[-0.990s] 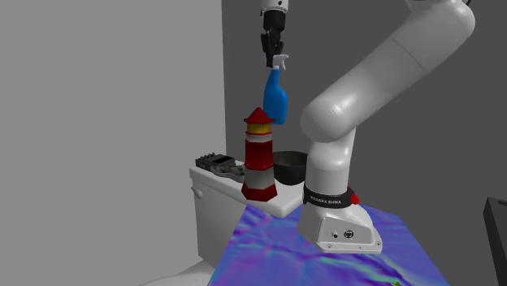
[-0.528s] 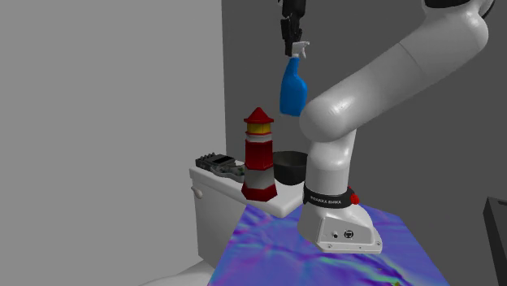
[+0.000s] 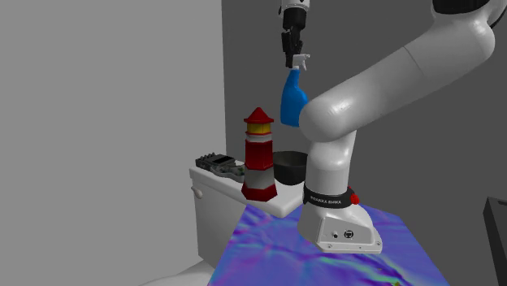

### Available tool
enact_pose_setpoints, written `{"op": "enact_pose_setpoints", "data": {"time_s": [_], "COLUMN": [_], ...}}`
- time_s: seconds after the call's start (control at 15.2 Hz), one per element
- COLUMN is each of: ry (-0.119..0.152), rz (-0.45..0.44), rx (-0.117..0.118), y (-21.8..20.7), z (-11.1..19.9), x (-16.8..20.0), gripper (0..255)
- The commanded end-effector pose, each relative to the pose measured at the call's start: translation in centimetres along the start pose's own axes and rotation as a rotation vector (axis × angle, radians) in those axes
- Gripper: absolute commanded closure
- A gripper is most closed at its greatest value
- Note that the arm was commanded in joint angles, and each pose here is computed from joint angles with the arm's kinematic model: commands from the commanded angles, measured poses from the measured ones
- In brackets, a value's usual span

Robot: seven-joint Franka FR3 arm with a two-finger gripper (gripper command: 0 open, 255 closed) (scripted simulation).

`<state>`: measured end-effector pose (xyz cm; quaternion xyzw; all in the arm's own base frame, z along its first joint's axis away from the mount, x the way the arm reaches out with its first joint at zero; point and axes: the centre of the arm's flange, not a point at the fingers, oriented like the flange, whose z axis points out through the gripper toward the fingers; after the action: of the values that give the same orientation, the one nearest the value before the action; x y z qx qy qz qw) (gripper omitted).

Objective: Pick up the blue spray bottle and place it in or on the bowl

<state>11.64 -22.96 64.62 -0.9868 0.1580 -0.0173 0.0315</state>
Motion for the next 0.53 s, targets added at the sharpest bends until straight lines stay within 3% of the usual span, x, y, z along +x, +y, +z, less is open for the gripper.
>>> {"op": "enact_pose_setpoints", "data": {"time_s": [0.0,0.46], "ry": [0.000,0.000], "rz": [0.000,0.000], "rx": [0.000,0.000], "y": [0.1,0.3], "z": [1.1,4.8], "x": [-0.1,-0.2], "gripper": [255,255]}}
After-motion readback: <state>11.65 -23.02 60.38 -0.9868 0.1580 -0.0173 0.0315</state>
